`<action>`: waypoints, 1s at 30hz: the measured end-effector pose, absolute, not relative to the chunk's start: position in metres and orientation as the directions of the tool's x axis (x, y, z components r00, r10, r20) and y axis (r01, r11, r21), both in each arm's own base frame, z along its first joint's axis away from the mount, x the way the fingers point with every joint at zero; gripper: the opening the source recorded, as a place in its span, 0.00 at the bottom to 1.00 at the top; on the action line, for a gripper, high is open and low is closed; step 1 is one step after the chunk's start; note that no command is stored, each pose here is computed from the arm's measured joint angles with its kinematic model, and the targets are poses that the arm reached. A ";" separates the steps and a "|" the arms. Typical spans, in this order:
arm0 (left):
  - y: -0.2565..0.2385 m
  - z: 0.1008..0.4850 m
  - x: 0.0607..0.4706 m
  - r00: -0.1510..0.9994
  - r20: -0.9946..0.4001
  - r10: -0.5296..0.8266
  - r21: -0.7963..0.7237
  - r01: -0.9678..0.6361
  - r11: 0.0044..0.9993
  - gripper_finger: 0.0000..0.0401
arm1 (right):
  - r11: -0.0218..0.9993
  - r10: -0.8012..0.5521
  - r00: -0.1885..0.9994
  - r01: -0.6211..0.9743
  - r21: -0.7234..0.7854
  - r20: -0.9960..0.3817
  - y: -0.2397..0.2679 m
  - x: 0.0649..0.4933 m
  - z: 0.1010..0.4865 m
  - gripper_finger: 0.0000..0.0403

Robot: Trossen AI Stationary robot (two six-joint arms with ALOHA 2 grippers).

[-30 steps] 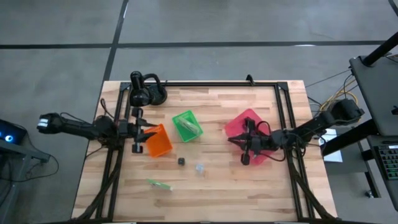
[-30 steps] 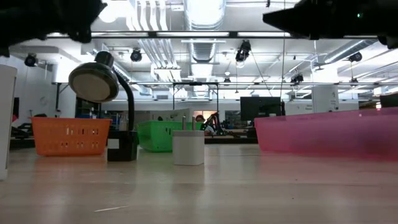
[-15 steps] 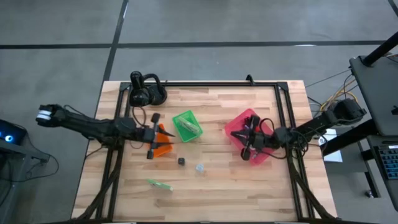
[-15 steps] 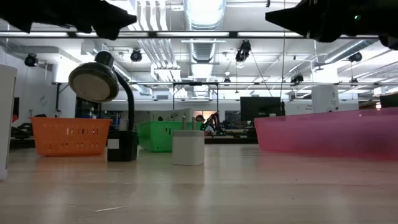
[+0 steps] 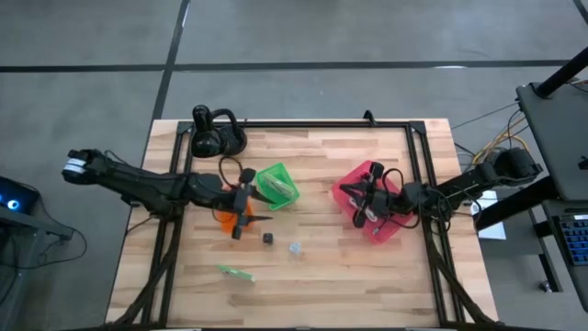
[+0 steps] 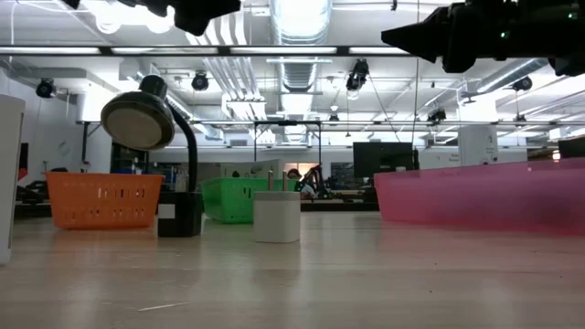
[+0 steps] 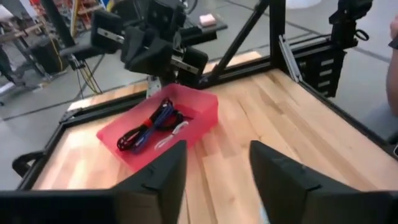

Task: Pick and place items into bin
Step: Put the card reader box into the green bin

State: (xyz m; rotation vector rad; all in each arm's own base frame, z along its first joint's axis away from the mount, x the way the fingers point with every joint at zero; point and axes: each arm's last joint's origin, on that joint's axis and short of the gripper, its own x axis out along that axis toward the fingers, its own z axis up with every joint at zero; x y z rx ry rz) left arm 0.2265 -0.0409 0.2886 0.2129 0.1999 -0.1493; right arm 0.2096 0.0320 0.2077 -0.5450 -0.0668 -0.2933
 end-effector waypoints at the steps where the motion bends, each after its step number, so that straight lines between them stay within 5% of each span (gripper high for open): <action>1: -0.042 0.289 0.230 0.967 -0.220 -0.126 0.184 0.168 0.968 0.44 | 0.815 -0.259 0.956 0.294 -0.500 0.140 0.032 0.210 0.208 0.02; 6: -0.045 0.285 0.243 0.901 -0.410 -0.139 -0.068 0.122 0.990 0.59 | 0.818 -0.271 0.953 0.304 -0.488 0.139 0.029 0.210 0.208 0.02; 13: -0.059 0.274 0.257 0.728 -0.649 -0.222 -0.297 0.027 0.954 0.61 | 0.817 -0.278 0.951 0.308 -0.487 0.135 0.027 0.210 0.207 0.02; 21: -0.091 0.259 0.266 0.440 -0.869 -0.228 -0.329 -0.169 0.929 0.61 | 0.819 -0.281 0.950 0.310 -0.484 0.133 0.027 0.210 0.207 0.02; 30: -0.136 0.257 0.269 0.235 -0.951 -0.199 -0.258 -0.256 0.932 0.61 | 0.819 -0.283 0.950 0.310 -0.482 0.131 0.026 0.210 0.206 0.02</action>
